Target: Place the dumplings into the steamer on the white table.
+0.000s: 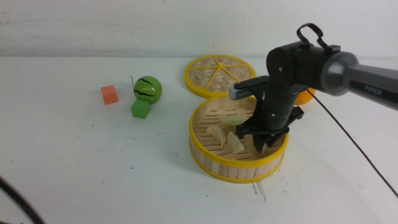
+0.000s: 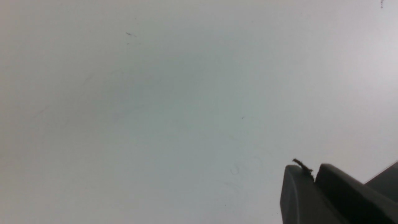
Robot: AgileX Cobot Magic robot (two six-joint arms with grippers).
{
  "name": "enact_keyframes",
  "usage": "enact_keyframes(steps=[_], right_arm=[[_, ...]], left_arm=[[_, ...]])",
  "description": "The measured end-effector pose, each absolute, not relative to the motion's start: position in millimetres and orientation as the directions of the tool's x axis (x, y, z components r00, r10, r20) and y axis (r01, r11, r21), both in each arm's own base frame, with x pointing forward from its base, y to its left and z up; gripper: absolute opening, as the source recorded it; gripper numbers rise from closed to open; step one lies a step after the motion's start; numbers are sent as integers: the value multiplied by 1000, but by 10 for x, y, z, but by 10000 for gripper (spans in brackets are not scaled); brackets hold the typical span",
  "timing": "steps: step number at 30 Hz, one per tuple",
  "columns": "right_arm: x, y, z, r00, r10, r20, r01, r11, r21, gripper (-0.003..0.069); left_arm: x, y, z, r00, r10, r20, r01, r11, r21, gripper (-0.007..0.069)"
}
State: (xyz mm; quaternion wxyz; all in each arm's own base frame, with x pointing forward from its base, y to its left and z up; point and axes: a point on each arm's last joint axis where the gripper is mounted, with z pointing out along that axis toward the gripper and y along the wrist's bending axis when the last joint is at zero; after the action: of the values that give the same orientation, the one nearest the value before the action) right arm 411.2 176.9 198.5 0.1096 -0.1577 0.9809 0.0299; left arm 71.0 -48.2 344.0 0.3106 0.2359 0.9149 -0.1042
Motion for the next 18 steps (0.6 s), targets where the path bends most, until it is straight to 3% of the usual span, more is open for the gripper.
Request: enact_keyframes(steps=[3, 7, 8, 10, 11, 15, 18], right_arm=[[4115, 1766, 1981, -927, -301, -225, -313, 950, 20, 232], [4091, 1776, 2089, -924, -292, -248, -312, 949, 44, 362], [4065, 1782, 2198, -916, -296, -271, -323, 944, 61, 414], [4034, 1788, 2308, -907, -303, -293, -338, 938, 79, 443], [3969, 1789, 2525, -888, -313, -338, -365, 925, 103, 477], [3694, 1737, 3145, -818, -346, -458, -451, 882, 138, 485], [3447, 1661, 3434, -773, -363, -519, -498, 856, 143, 449]], left_arm=[[562, -350, 3351, -692, 319, -648, 462, 885, -57, 70], [457, -192, 3284, -650, 246, -719, 398, 916, -47, 74], [443, -142, 3279, -627, 219, -748, 371, 928, -40, 74], [425, -105, 3284, -604, 192, -774, 352, 935, -43, 75], [394, -48, 3306, -565, 154, -811, 326, 944, -48, 75], [281, 39, 3376, -472, 53, -880, 319, 941, -114, 78], [176, 94, 3400, -406, -11, -914, 342, 925, -163, 78]])
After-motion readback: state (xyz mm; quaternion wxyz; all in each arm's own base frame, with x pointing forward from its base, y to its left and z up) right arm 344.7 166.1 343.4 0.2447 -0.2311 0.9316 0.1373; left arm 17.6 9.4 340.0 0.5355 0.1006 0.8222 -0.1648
